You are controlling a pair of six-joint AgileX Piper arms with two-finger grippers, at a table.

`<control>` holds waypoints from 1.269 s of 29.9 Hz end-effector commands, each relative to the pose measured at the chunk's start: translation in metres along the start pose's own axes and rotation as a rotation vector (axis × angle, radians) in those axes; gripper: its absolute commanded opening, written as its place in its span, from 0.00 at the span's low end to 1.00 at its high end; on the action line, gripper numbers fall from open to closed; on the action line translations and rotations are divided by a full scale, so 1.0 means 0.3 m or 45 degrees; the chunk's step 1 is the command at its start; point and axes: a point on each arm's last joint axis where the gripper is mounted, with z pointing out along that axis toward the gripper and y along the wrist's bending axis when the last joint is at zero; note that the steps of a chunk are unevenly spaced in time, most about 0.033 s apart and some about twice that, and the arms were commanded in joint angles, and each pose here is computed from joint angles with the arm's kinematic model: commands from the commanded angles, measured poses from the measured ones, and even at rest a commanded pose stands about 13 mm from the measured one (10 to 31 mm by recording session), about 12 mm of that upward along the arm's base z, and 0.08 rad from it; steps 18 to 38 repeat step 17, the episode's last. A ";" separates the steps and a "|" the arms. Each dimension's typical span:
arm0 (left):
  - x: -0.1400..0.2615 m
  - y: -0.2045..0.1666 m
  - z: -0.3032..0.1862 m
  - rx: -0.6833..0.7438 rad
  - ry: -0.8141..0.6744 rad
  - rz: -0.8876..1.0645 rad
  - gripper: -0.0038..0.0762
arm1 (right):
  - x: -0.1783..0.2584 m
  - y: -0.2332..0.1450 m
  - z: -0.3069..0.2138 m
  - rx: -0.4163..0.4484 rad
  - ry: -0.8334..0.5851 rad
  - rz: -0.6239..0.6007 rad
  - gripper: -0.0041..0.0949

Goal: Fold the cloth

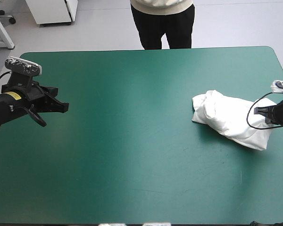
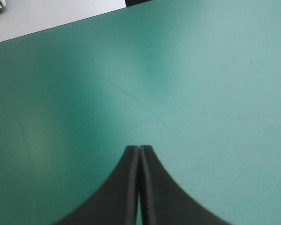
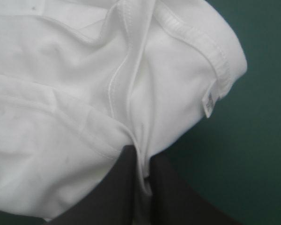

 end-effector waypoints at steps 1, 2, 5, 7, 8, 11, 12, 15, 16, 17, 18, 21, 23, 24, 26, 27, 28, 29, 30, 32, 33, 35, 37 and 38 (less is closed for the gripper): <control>-0.041 0.003 -0.037 -0.028 -0.130 -0.017 0.04 | -0.014 -0.027 -0.075 0.153 -0.084 0.007 0.05; -0.041 0.003 -0.037 -0.028 -0.130 -0.017 0.04 | -0.012 -0.032 -0.075 0.175 -0.075 -0.013 0.08; -0.041 0.003 -0.037 -0.028 -0.130 -0.012 0.04 | -0.014 -0.025 -0.087 0.163 -0.097 -0.038 0.30; -0.041 0.003 -0.037 -0.028 -0.130 -0.012 0.04 | -0.016 -0.019 -0.097 0.151 -0.120 -0.028 0.51; -0.041 0.003 -0.037 -0.028 -0.130 -0.012 0.04 | -0.018 -0.016 -0.106 0.148 -0.141 -0.011 0.64; -0.041 0.002 -0.042 -0.030 -0.135 -0.011 0.04 | -0.018 -0.008 -0.133 0.144 -0.186 0.041 0.83; -0.043 0.002 -0.044 -0.032 -0.142 -0.011 0.04 | -0.017 -0.001 -0.148 0.136 -0.206 0.049 0.85; -0.047 0.001 -0.060 -0.047 -0.177 -0.010 0.04 | -0.012 0.026 -0.207 0.094 -0.288 0.062 0.82; -0.048 0.000 -0.068 -0.051 -0.190 -0.009 0.04 | -0.009 0.041 -0.235 0.071 -0.328 0.057 0.80; -0.050 -0.001 -0.080 -0.062 -0.209 -0.012 0.04 | -0.006 0.059 -0.265 0.039 -0.373 0.046 0.77; -0.050 -0.001 -0.080 -0.062 -0.209 -0.012 0.04 | -0.006 0.059 -0.265 0.039 -0.373 0.046 0.77; -0.050 -0.001 -0.080 -0.062 -0.209 -0.012 0.04 | -0.006 0.059 -0.265 0.039 -0.373 0.046 0.77; -0.050 -0.001 -0.080 -0.062 -0.209 -0.012 0.04 | -0.006 0.059 -0.265 0.039 -0.373 0.046 0.77; -0.050 -0.001 -0.080 -0.062 -0.209 -0.012 0.04 | -0.006 0.059 -0.265 0.039 -0.373 0.046 0.77; -0.050 -0.001 -0.080 -0.062 -0.209 -0.012 0.04 | -0.006 0.059 -0.265 0.039 -0.373 0.046 0.77; -0.050 -0.001 -0.080 -0.062 -0.209 -0.012 0.04 | -0.006 0.059 -0.265 0.039 -0.373 0.046 0.77; -0.050 -0.001 -0.080 -0.062 -0.209 -0.012 0.04 | -0.006 0.059 -0.265 0.039 -0.373 0.046 0.77; -0.050 -0.001 -0.080 -0.062 -0.209 -0.012 0.04 | -0.006 0.059 -0.265 0.039 -0.373 0.046 0.77; -0.050 -0.001 -0.080 -0.062 -0.209 -0.012 0.04 | -0.006 0.059 -0.265 0.039 -0.373 0.046 0.77; -0.050 -0.001 -0.080 -0.062 -0.209 -0.012 0.04 | -0.006 0.059 -0.265 0.039 -0.373 0.046 0.77; -0.050 -0.001 -0.080 -0.062 -0.209 -0.012 0.04 | -0.006 0.059 -0.265 0.039 -0.373 0.046 0.77; -0.050 -0.001 -0.080 -0.062 -0.209 -0.012 0.04 | -0.006 0.059 -0.265 0.039 -0.373 0.046 0.77; -0.050 -0.001 -0.080 -0.062 -0.209 -0.012 0.04 | -0.006 0.059 -0.265 0.039 -0.373 0.046 0.77; -0.050 -0.001 -0.080 -0.062 -0.209 -0.012 0.04 | -0.006 0.059 -0.265 0.039 -0.373 0.046 0.77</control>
